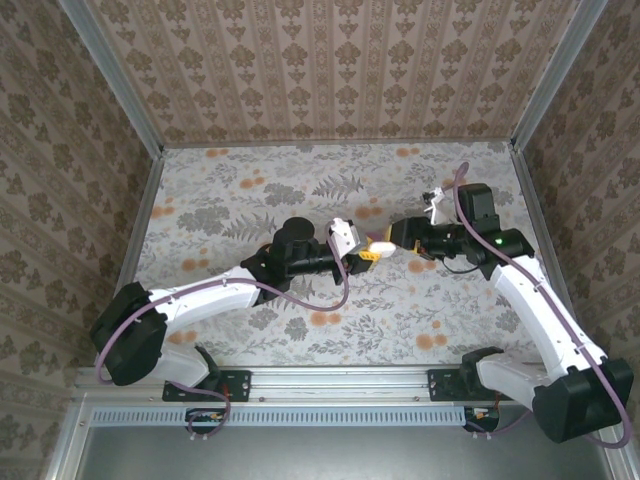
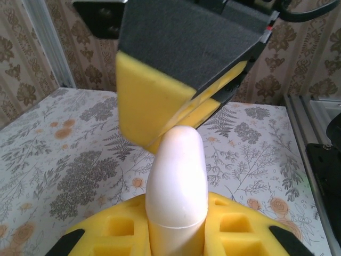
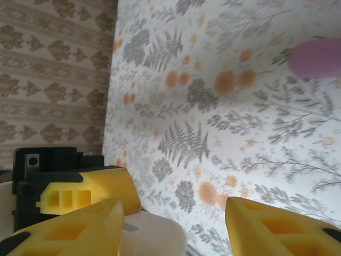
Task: Insert wireless bluetooth earbuds into charging case
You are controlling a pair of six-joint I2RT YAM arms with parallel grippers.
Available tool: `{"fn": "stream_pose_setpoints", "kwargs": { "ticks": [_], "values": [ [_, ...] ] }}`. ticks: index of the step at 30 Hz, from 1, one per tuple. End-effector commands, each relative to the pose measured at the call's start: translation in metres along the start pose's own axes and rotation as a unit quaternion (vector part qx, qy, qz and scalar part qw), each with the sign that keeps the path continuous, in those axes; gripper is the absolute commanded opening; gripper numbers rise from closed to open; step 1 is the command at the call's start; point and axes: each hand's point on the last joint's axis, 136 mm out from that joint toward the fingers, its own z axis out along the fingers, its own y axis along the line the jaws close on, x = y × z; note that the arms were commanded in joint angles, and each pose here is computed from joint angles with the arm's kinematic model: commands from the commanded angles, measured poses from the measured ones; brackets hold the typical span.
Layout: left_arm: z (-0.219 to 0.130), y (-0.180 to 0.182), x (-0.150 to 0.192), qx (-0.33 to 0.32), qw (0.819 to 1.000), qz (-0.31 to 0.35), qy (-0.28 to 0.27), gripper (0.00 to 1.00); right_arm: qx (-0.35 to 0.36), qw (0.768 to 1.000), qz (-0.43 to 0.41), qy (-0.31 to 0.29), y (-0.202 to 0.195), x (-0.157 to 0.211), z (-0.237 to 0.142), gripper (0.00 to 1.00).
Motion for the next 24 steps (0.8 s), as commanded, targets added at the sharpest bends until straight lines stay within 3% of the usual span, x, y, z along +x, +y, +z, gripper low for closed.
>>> {"fn": "stream_pose_setpoints", "kwargs": {
  "ticks": [1,5,13,18,24],
  "values": [
    [-0.002,0.011,-0.002,-0.024,0.998,-0.06,0.009,0.16,0.083,0.995,-0.005,-0.06,-0.03,-0.007,-0.014,0.58],
    [-0.003,0.019,0.042,-0.049,0.983,-0.163,0.066,0.16,0.11,0.989,0.0,-0.099,-0.047,-0.01,-0.02,0.61],
    [0.001,0.025,0.115,-0.033,0.924,-0.352,0.145,0.17,0.128,0.988,0.025,-0.086,-0.07,0.002,-0.01,0.62],
    [0.013,0.031,0.145,-0.02,0.889,-0.415,0.193,0.17,0.125,0.988,0.031,-0.083,-0.073,0.001,-0.005,0.62],
    [0.023,0.039,0.167,-0.041,0.87,-0.434,0.233,0.15,0.126,0.988,0.034,-0.08,-0.076,0.004,-0.004,0.62]
  ]
}}
